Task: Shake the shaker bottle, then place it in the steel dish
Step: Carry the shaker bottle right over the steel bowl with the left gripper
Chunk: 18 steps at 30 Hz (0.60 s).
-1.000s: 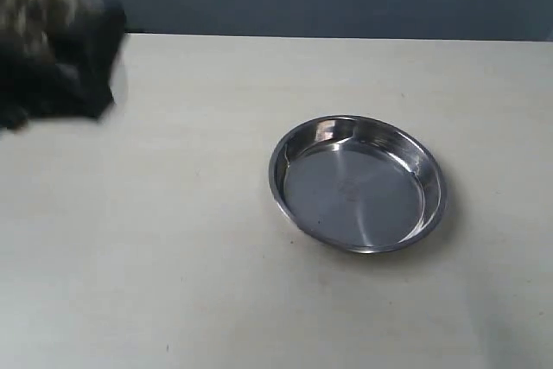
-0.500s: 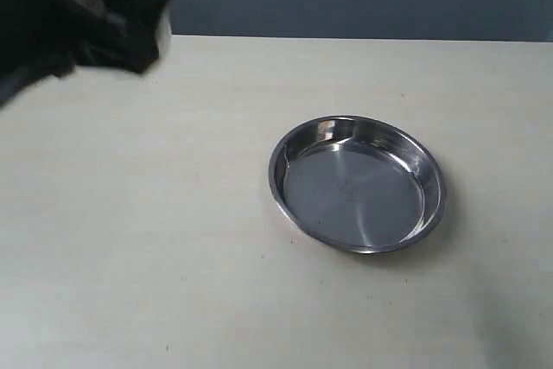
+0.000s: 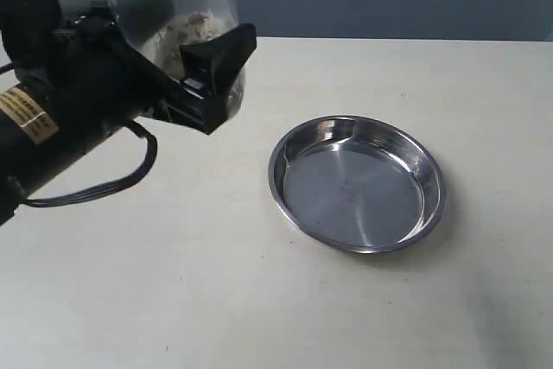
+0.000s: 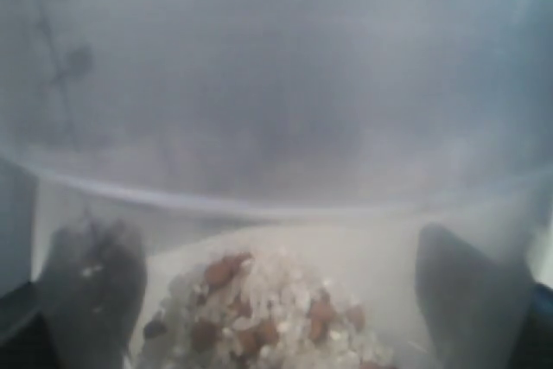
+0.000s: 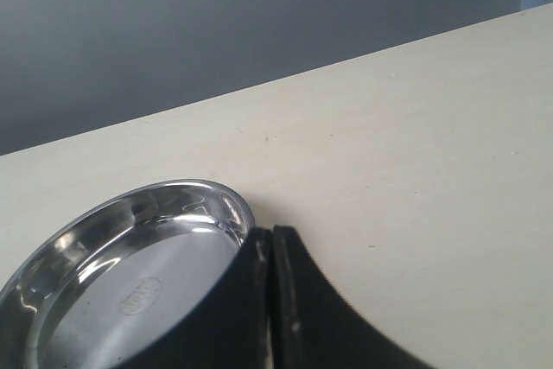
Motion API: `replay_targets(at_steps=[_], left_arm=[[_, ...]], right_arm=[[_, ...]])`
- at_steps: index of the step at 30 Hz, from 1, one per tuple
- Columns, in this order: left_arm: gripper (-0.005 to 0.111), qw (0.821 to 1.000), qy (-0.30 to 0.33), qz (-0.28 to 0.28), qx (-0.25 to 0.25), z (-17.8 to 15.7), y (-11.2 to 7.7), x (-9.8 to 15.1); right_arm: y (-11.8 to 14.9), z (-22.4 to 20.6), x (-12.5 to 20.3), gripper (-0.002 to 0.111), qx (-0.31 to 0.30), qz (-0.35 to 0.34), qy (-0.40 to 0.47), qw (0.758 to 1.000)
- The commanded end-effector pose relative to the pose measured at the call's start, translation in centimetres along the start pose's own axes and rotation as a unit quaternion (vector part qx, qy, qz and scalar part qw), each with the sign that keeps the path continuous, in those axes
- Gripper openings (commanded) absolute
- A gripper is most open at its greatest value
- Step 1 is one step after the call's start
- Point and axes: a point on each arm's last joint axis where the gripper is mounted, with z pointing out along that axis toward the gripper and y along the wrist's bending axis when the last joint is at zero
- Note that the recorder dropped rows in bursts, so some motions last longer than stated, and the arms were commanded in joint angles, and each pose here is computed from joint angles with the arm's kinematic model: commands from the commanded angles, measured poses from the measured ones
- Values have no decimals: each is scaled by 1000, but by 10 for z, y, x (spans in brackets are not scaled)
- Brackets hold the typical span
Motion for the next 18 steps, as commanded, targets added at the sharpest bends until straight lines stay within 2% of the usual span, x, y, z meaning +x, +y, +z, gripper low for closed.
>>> replay_targets(at_steps=[1, 7, 10, 18], left_arm=[[0, 999, 25, -23, 24, 8, -5, 12], [0, 995, 22, -32, 89, 25, -17, 39], [0, 994, 25, -50, 96, 37, -18, 51], [0, 992, 34, -51, 107, 78, -23, 77]], right_arm=[[0, 0, -1, -1, -1, -6, -6, 1000], [0, 0, -1, -1, -1, -6, -6, 1000], [0, 0, -1, -1, -1, -6, -6, 1000], [0, 0, -1, -1, -1, -6, -6, 1000]])
